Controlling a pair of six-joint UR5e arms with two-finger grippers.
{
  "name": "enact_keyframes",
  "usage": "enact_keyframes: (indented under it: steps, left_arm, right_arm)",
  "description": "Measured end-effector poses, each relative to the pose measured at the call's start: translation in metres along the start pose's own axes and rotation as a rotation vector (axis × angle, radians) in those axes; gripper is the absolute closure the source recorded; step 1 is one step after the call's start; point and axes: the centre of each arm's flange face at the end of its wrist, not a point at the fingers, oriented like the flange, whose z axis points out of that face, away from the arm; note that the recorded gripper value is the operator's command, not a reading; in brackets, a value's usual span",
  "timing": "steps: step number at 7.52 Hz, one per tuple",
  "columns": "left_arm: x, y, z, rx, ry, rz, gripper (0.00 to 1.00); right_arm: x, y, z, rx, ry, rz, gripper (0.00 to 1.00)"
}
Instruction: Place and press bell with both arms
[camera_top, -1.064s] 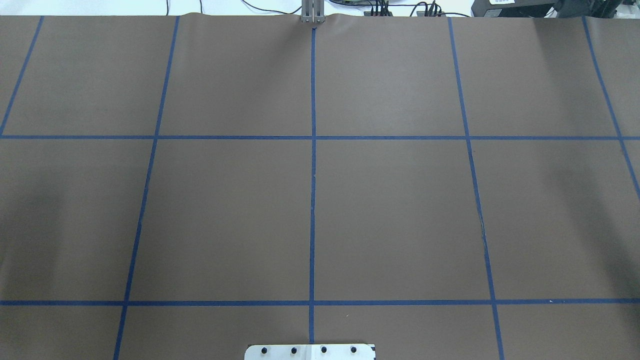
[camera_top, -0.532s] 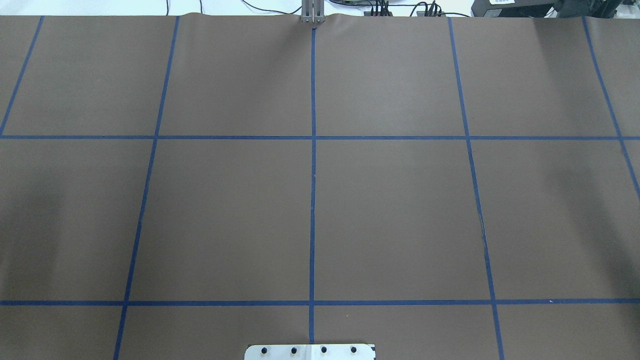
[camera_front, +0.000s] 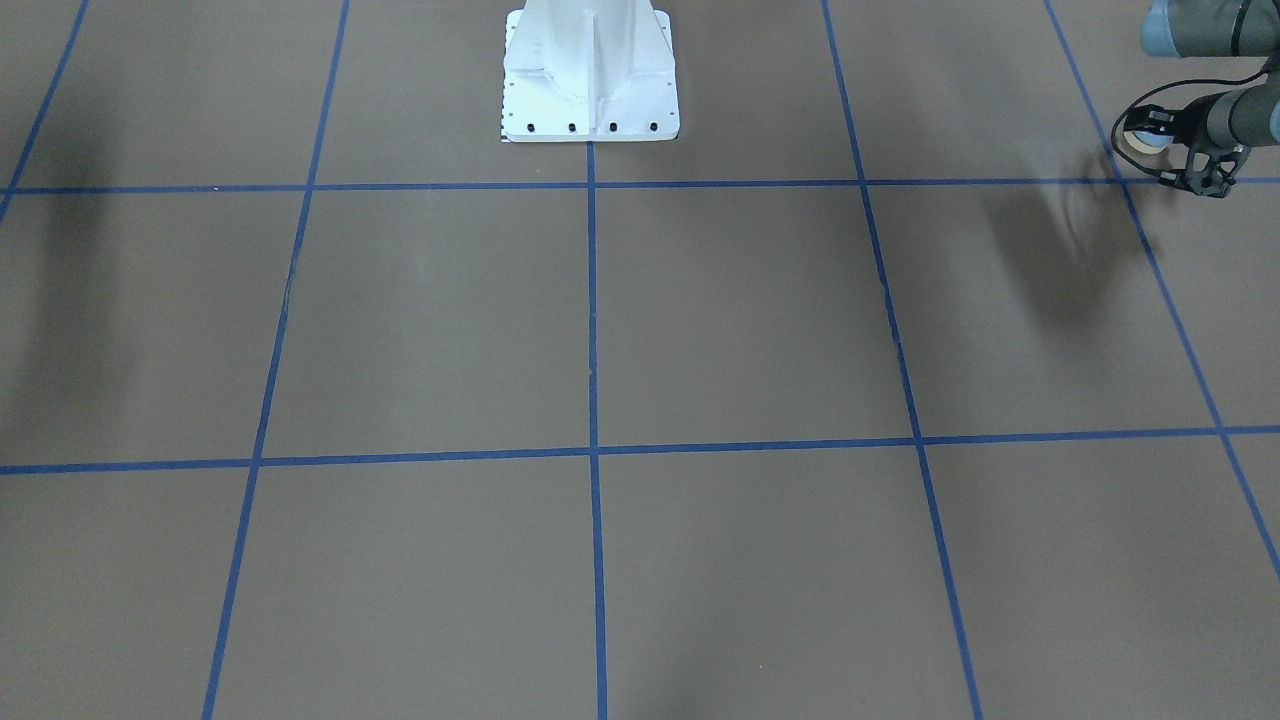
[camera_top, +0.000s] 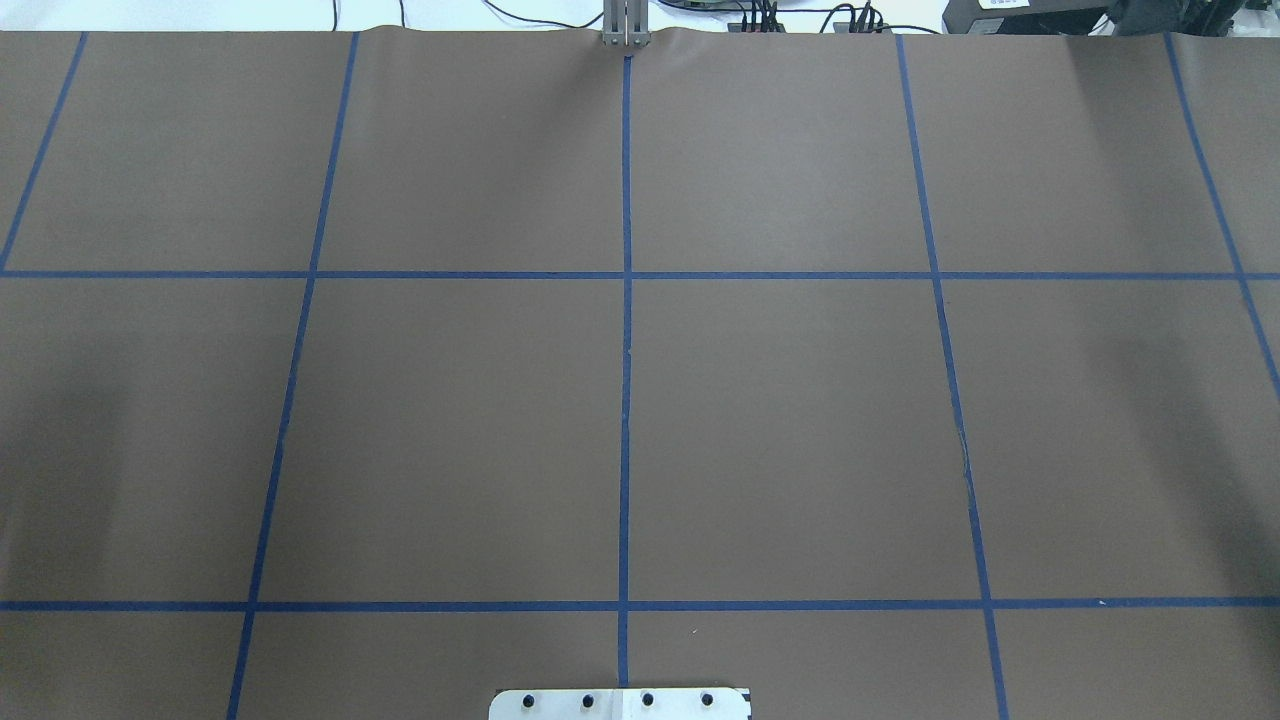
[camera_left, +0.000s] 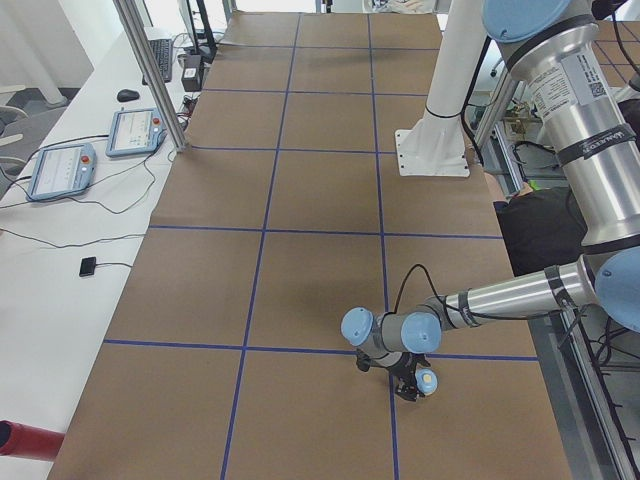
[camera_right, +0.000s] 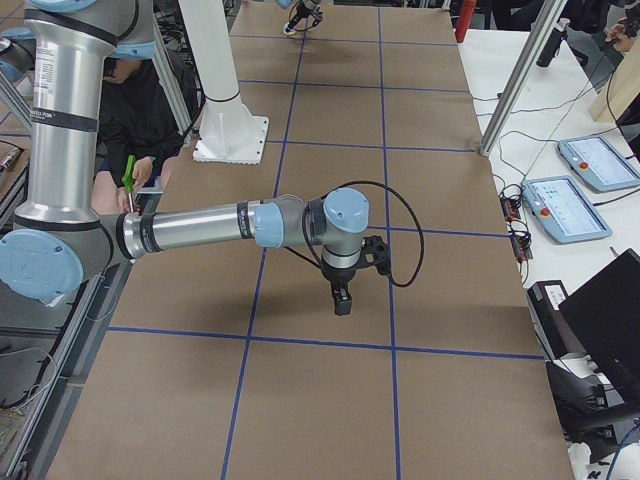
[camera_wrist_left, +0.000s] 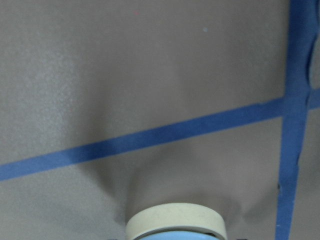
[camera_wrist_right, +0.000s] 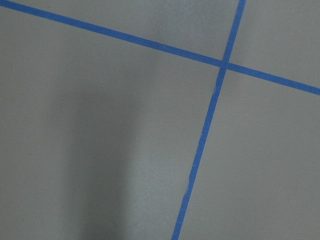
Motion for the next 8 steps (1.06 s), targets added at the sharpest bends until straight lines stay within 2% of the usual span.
enact_keyframes:
  steps: [2,3,6,8]
  left_arm:
    - [0.0002,-0.0003,-0.0002,0.002,0.000,0.002,0.47]
    - [0.0004,-0.0004,-0.0003,0.003,0.000,0.004,0.56]
    - [0.0014,-0.0005,-0.0010,0.012,-0.001,0.017,0.59]
    - [0.0073,0.0071,-0.0074,0.040,-0.003,0.042,0.59]
  right_arm:
    - [-0.0007,-0.0001,-0.0007,0.002,-0.001,0.000,0.00]
    - [-0.0014,-0.0003,-0.0015,0.003,-0.001,-0.001,0.00]
    - [-0.0033,-0.0007,-0.0037,0.008,0.000,-0.004,0.00]
    - [-0.0051,-0.0011,-0.0059,0.012,0.001,-0.008,0.00]
